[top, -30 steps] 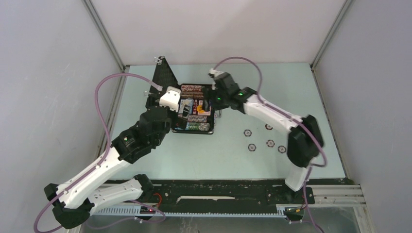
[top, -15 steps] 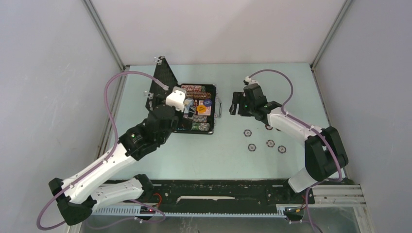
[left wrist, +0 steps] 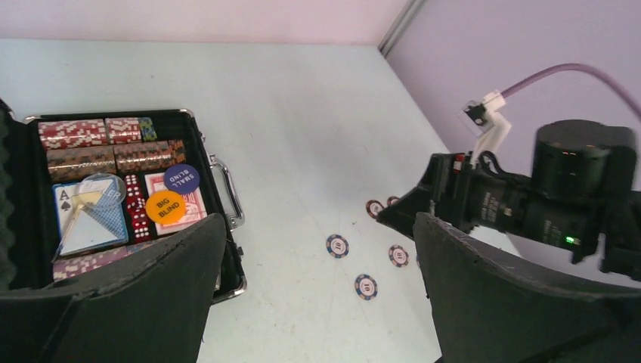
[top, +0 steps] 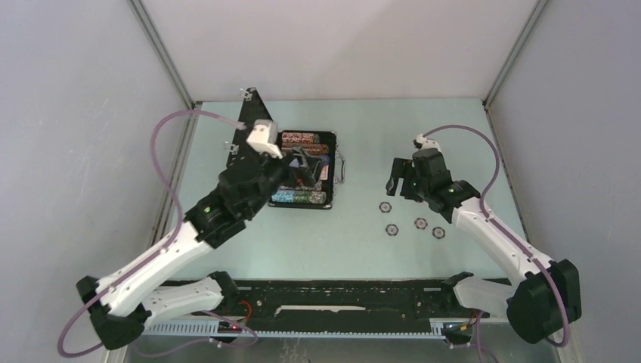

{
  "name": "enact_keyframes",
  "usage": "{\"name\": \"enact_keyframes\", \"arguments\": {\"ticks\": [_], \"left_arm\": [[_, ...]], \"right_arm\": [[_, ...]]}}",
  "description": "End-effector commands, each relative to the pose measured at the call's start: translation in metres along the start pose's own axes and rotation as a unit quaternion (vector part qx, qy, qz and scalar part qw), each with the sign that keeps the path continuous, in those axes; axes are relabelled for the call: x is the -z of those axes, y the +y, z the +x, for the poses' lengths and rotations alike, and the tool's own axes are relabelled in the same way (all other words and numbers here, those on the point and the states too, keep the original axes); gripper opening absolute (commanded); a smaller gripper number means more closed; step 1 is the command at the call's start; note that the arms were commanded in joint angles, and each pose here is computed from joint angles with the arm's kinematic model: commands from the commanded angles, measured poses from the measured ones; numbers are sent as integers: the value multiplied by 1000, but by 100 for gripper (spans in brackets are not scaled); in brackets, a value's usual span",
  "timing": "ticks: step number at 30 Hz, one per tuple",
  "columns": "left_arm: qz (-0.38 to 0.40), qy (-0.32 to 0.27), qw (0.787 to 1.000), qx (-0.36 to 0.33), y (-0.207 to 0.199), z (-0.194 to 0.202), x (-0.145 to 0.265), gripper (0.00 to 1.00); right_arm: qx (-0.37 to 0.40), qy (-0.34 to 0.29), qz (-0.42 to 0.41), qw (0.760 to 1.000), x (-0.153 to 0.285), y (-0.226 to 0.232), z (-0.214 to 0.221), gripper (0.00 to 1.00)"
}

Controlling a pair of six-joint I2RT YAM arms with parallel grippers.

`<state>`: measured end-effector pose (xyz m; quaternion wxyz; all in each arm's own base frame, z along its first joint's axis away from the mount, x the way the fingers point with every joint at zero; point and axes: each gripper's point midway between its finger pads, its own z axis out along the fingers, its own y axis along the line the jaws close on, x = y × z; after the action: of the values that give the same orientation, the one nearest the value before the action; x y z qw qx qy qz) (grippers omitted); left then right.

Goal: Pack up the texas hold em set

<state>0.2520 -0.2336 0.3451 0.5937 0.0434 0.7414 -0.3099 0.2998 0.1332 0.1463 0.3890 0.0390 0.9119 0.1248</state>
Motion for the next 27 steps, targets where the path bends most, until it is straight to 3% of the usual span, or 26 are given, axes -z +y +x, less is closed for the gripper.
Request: {"name": "enact_keyframes", "arguments": {"ticks": [1, 7, 12, 17, 20, 27], "left_arm": [[41, -44, 998, -20, -35, -36, -34, 100], [32, -109, 985, -130, -49, -74, -79, 100], [42, -135, 973, -182, -60, -80, -126, 100], [72, -99, 973, -197, -52, -36, -167, 100], [71, -77, 972, -209, -33, 2, -174, 100], [52, -62, 965, -250, -11, 24, -193, 100]], "right_arm": [[-30, 38, 35, 998, 11, -21, 21, 89], [-86, 96, 81, 988, 6, -49, 42, 89], [-138, 139, 125, 973, 17, -82, 58, 89], [-236, 152, 147, 948, 23, -109, 61, 89], [-318, 164, 173, 918, 25, -130, 66, 89], [-412, 206, 201, 865, 19, -146, 82, 89]]}}
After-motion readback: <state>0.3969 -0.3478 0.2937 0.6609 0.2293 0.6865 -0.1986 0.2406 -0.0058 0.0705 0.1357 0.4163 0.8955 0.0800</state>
